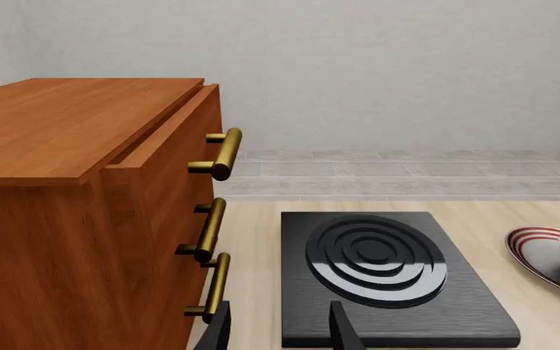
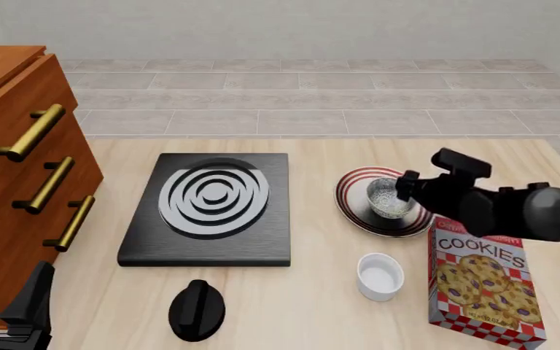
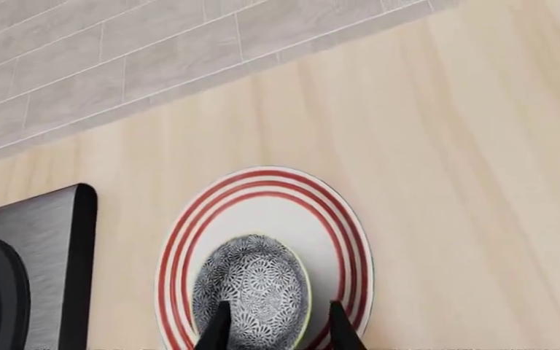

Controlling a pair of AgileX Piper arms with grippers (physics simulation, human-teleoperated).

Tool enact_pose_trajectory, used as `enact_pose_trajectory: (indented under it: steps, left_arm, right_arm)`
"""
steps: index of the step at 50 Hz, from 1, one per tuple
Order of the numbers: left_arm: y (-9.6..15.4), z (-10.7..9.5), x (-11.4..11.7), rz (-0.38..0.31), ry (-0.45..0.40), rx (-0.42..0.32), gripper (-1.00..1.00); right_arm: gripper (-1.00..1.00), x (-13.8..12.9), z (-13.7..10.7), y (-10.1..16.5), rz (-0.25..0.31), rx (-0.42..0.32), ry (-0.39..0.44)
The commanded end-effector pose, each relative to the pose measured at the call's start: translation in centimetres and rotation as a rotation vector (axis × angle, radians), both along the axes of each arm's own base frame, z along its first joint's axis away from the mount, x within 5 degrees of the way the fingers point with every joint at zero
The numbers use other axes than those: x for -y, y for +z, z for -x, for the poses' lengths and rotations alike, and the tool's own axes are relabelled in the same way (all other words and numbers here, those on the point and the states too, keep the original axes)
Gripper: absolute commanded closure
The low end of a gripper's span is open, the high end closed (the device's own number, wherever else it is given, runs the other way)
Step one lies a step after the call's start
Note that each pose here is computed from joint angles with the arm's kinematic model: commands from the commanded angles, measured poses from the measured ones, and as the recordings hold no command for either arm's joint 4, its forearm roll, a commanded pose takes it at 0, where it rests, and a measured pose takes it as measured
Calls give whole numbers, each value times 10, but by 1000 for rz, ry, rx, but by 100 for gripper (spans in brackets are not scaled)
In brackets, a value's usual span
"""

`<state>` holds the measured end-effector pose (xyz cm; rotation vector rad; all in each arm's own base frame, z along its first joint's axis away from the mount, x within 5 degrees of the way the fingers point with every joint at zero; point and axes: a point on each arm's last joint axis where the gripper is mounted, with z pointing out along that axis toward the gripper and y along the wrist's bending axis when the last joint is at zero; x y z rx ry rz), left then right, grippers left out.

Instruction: Pick the akita bowl next to the ramekin and place it on the plate.

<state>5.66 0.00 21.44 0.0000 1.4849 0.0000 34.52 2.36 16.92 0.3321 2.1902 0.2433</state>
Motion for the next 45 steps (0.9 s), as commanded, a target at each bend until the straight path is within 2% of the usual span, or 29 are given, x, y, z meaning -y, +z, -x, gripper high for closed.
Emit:
enact_pose_trajectory:
  steps: [1,45]
  left_arm:
    - [0,0,0,0,0,0,-100]
    - [0,0,0,0,0,0,-100]
  right_arm:
    - [-100,-1,5,15,-5,22,3]
    - [-100,5,42,56,-14,83,-13]
